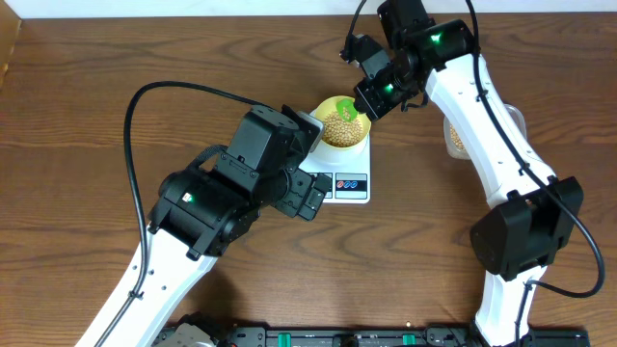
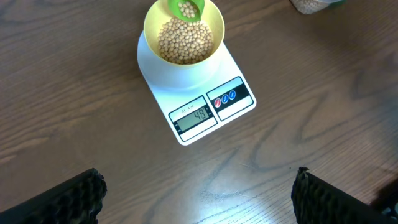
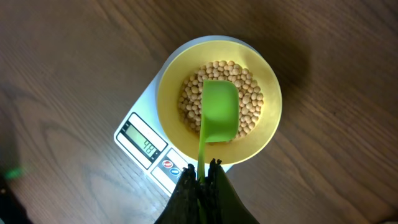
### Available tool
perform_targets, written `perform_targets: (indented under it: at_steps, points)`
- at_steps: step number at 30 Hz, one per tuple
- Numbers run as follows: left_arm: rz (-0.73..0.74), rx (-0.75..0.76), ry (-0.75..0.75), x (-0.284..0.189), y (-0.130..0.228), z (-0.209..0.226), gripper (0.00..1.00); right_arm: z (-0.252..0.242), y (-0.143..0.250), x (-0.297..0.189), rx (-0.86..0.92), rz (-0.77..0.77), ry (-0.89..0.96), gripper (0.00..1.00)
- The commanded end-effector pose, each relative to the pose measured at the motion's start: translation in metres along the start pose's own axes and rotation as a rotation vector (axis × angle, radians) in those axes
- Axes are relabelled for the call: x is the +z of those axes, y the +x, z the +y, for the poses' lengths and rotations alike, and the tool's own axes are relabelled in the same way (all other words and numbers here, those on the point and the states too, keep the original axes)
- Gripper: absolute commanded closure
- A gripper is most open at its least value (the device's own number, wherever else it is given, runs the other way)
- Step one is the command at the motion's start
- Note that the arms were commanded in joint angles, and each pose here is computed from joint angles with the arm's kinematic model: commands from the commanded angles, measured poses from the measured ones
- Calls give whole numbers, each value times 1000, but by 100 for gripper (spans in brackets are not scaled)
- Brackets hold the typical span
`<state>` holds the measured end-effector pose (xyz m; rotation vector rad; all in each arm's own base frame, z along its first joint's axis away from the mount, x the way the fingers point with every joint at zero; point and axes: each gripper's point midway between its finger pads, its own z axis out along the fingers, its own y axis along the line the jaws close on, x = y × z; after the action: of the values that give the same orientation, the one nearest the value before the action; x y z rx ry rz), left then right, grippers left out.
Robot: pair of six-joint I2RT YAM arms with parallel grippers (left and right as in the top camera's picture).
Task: Scoop item into bowl and weigh 50g on scale
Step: 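Shake the tilted scoop over the bowl to add soybeans slowly, then carry the green scoop back from the bowl to the tub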
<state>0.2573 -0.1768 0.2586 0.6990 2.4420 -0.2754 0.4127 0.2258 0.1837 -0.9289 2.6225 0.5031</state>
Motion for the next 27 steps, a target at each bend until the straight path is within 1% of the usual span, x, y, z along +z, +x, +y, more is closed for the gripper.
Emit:
perform_targets:
  at_steps: [1, 9, 17, 21, 27]
  points:
    - [-21, 5, -13, -6, -6, 2, 2, 5, -10, -20, 23, -53, 16, 99]
    - [-21, 5, -13, -6, -6, 2, 2, 1, -10, -21, 187, -55, 25, 99]
    - [-21, 5, -13, -6, -6, 2, 2, -4, -9, -22, 388, -62, 26, 99]
    - [-21, 5, -13, -6, -6, 2, 2, -1, -16, -27, 409, -95, -67, 99]
    - [-21, 5, -13, -6, -6, 2, 2, -7, -21, -45, 478, -145, -254, 99]
